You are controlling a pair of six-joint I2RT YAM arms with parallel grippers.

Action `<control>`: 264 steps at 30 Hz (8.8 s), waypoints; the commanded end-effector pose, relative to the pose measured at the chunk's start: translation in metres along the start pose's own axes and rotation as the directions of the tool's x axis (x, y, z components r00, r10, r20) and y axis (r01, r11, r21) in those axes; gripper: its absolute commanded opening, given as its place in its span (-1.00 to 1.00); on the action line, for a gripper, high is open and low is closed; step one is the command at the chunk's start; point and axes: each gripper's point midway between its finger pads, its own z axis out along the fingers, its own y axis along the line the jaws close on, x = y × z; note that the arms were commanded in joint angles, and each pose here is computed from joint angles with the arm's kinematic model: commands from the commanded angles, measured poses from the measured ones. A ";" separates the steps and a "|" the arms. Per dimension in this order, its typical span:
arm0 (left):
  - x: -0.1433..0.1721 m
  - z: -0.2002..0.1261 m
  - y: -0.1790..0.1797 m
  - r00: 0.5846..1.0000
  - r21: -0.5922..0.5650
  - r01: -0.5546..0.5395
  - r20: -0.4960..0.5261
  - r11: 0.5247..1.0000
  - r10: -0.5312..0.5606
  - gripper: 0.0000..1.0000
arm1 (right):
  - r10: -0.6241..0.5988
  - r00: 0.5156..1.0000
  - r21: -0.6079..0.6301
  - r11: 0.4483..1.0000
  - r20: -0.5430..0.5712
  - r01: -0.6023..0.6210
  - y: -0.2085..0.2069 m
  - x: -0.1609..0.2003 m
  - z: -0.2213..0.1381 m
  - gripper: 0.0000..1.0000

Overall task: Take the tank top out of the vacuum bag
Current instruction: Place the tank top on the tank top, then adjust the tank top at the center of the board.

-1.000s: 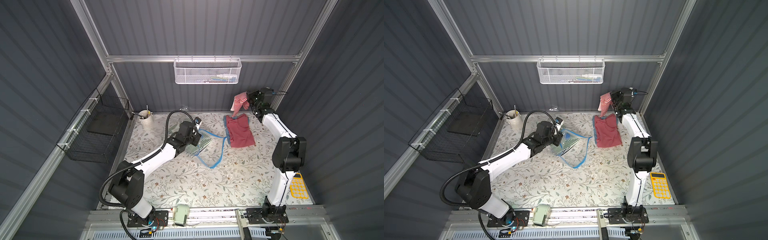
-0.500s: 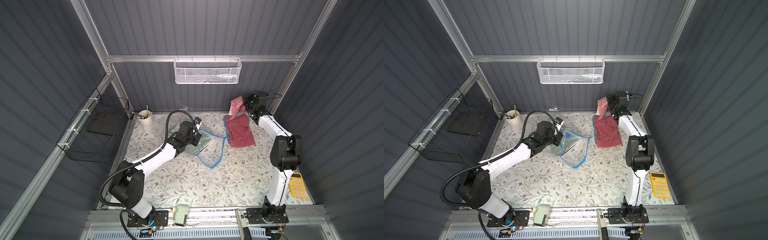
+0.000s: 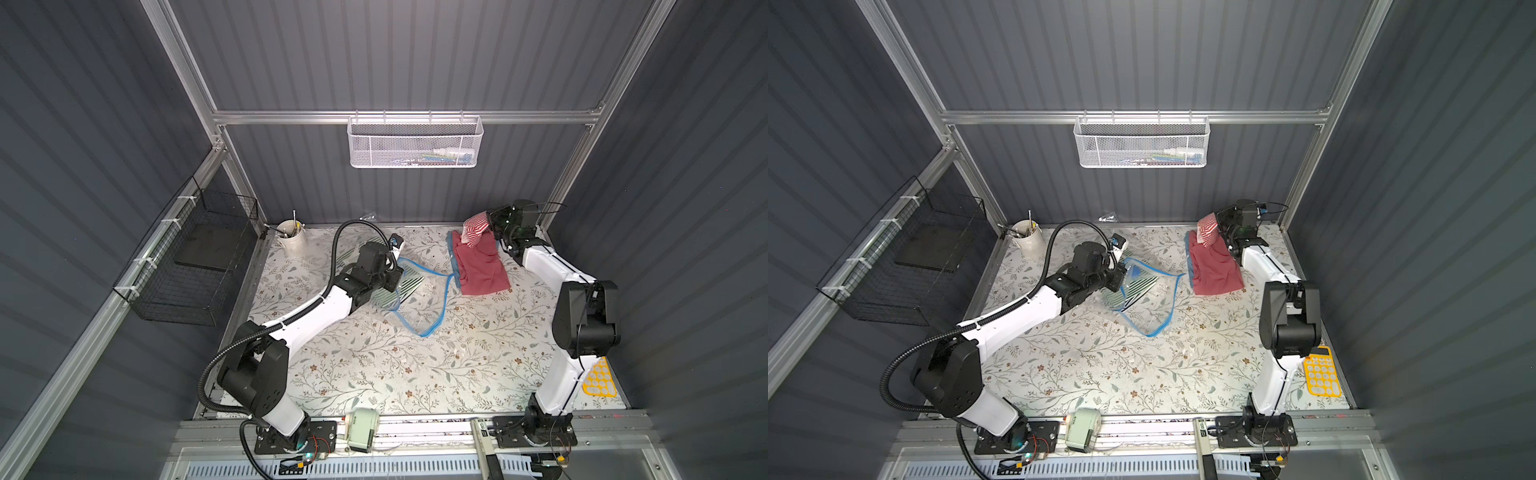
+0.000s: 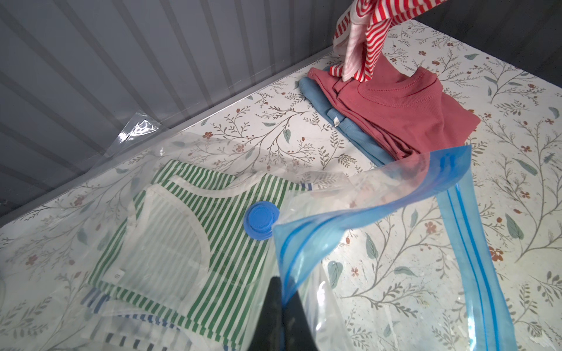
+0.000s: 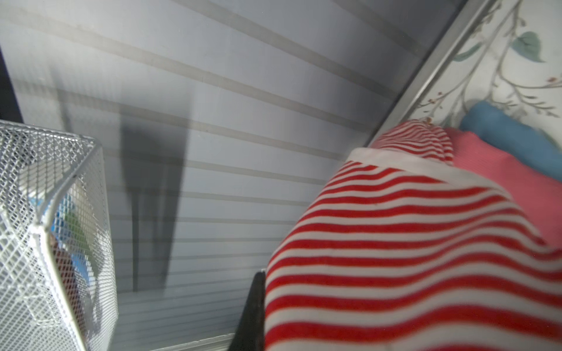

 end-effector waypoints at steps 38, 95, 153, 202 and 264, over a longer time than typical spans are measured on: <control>-0.001 0.004 -0.005 1.000 0.041 0.013 -0.022 0.999 -0.012 -1.00 | 0.111 0.993 0.304 0.948 -0.034 -0.096 -0.197 0.047 -0.093 -0.24; 0.019 0.015 0.077 0.965 -0.155 0.237 -0.076 0.959 -0.251 -1.00 | -0.629 -0.239 0.012 -0.368 -0.739 0.930 -0.105 0.091 0.054 -0.05; 0.022 0.021 0.073 0.962 -0.137 0.243 -0.093 0.960 -0.257 -1.00 | -0.782 -0.043 0.330 -0.311 -0.622 0.891 -0.091 0.052 0.077 -0.89; 0.028 0.028 0.071 0.959 -0.126 0.244 -0.115 0.962 -0.259 -1.00 | -0.719 0.028 0.201 -0.156 -0.695 0.967 -0.131 0.072 0.091 -0.21; 0.029 0.032 0.069 0.958 -0.114 0.241 -0.130 0.964 -0.255 -1.00 | -0.775 0.235 0.047 0.257 -0.586 0.965 -0.048 0.071 0.056 -1.00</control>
